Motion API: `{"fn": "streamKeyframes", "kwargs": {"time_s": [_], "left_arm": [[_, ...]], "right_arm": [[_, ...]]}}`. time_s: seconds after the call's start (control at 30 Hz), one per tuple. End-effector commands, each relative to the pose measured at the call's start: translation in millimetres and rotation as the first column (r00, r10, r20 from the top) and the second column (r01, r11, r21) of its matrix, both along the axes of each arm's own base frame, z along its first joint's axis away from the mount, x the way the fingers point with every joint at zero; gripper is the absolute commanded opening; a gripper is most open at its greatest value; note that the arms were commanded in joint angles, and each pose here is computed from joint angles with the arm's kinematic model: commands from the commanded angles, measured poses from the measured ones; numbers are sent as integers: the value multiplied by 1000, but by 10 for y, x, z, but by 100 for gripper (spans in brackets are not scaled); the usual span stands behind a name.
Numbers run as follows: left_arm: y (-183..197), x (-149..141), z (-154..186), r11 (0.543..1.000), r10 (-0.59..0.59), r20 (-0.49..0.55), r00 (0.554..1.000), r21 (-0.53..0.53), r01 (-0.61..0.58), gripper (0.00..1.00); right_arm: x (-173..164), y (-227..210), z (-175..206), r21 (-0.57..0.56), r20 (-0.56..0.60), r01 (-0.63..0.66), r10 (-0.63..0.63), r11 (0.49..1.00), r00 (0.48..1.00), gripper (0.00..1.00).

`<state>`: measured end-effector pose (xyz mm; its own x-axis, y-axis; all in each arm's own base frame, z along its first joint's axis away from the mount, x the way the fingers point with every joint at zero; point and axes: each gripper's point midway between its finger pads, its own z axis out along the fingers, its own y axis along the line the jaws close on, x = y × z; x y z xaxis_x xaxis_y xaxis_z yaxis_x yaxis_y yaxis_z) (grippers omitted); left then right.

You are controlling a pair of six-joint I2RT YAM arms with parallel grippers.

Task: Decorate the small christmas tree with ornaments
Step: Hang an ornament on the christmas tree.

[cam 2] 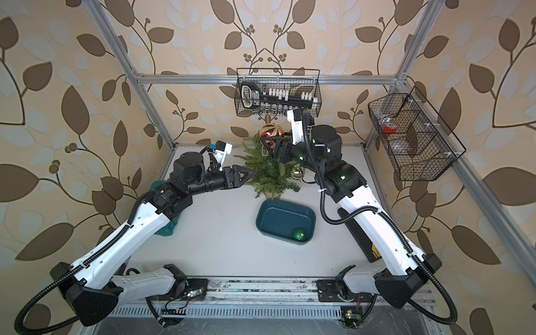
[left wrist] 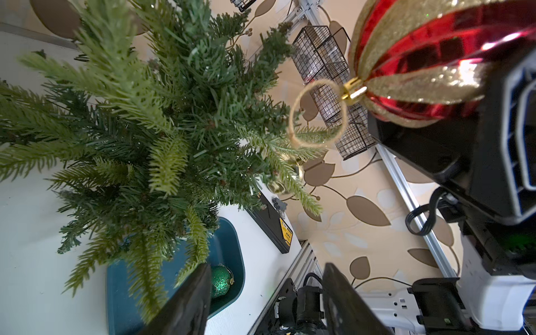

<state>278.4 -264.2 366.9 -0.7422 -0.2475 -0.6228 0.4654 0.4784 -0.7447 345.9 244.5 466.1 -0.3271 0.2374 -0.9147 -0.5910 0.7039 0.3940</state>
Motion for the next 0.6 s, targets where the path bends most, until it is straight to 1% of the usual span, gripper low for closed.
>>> {"fn": "streamKeyframes", "kwargs": {"time_s": [0.0,0.27,0.43,0.57], "left_arm": [[28,59,255,1000,16,83,996,-28,-14,63],[1,87,287,999,12,85,996,-37,-9,65],[-13,95,310,999,9,83,996,-46,-6,66],[-5,98,367,998,15,97,995,-55,-10,72]], "right_arm": [[82,-16,66,20,16,17,-17,1000,1000,60],[185,-25,-101,19,-32,21,-20,1000,999,60],[192,-42,-131,22,-36,28,-27,999,999,60],[137,-15,-155,40,-38,-1,3,999,999,60]]}}
